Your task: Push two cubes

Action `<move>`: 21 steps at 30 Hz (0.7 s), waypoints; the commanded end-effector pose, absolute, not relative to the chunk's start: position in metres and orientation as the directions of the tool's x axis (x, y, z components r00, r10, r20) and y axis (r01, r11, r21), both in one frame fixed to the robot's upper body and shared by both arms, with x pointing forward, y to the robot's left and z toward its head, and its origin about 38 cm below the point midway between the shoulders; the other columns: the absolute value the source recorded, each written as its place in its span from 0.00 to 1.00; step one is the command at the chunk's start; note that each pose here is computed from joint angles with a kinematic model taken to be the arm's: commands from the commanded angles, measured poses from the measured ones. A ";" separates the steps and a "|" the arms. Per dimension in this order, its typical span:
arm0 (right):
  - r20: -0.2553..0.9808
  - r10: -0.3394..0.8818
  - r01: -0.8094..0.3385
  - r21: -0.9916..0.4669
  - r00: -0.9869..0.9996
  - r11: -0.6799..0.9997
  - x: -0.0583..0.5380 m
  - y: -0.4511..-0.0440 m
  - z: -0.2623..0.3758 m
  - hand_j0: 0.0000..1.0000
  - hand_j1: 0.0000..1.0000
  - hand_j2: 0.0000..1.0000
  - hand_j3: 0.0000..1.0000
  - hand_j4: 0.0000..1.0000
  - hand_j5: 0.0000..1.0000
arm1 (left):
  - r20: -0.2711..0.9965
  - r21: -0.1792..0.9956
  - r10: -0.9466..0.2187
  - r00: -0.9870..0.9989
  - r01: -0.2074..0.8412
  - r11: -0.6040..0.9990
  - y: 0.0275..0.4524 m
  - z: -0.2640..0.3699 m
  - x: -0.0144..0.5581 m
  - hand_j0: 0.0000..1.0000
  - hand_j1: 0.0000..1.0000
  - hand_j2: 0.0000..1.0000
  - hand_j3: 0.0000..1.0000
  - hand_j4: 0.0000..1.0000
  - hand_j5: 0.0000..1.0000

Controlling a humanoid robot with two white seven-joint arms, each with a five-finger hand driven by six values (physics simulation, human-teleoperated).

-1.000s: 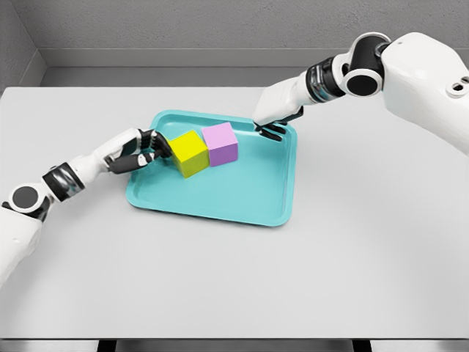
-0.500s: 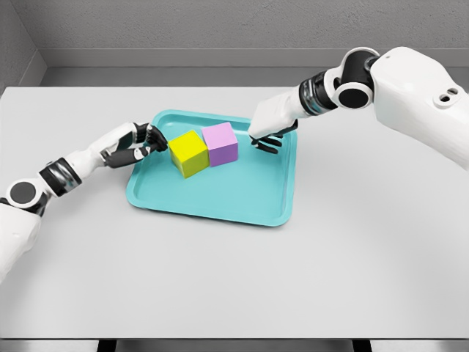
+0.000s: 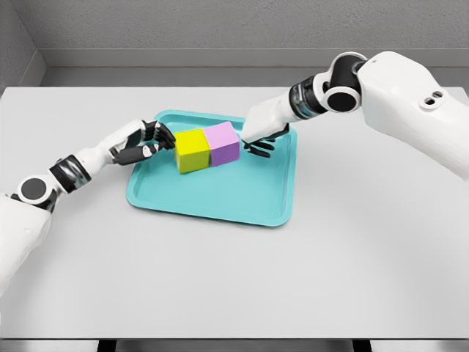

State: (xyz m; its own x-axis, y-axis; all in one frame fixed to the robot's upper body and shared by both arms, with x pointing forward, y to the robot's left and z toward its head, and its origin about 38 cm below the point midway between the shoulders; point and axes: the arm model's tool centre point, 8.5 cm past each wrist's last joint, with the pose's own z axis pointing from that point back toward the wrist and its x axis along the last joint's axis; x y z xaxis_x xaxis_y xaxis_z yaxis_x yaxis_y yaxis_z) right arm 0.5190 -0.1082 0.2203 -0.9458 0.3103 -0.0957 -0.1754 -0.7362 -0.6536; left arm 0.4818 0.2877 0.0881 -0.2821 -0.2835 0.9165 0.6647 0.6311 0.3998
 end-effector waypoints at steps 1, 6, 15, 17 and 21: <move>-0.094 0.311 -0.176 -0.656 -0.946 -0.734 0.519 -0.107 0.221 0.14 0.14 0.14 0.14 0.14 0.14 | 0.919 0.393 -0.283 -0.274 0.663 0.636 0.288 0.086 0.482 0.45 0.45 0.45 0.45 0.45 0.45; -0.094 0.312 -0.177 -0.656 -0.945 -0.734 0.519 -0.107 0.221 0.14 0.14 0.14 0.14 0.14 0.14 | 0.917 0.398 -0.287 -0.276 0.660 0.638 0.295 0.088 0.480 0.45 0.45 0.45 0.45 0.45 0.45; -0.091 0.306 -0.173 -0.657 -0.948 -0.734 0.518 -0.103 0.220 0.14 0.14 0.14 0.14 0.14 0.14 | 0.917 0.398 -0.276 -0.287 0.675 0.621 0.286 0.087 0.476 0.45 0.45 0.45 0.45 0.45 0.45; -0.091 0.306 -0.173 -0.657 -0.948 -0.734 0.518 -0.103 0.220 0.14 0.14 0.14 0.14 0.14 0.14 | 0.917 0.400 -0.266 -0.299 0.682 0.613 0.279 0.089 0.477 0.45 0.45 0.45 0.45 0.45 0.45; -0.093 0.300 -0.167 -0.659 -0.949 -0.733 0.517 -0.102 0.221 0.14 0.14 0.14 0.14 0.14 0.14 | 0.915 0.404 -0.255 -0.313 0.687 0.604 0.272 0.092 0.476 0.45 0.45 0.45 0.45 0.45 0.45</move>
State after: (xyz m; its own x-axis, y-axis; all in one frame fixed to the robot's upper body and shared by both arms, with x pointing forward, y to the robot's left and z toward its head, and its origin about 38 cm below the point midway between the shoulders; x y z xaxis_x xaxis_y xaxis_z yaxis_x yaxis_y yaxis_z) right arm 0.5179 -0.1029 0.2215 -0.9489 0.3007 -0.0960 -0.1667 -0.7356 -0.6566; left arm 0.4760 0.2753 0.0897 -0.3078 -0.2663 0.9134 0.6862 0.6029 0.4070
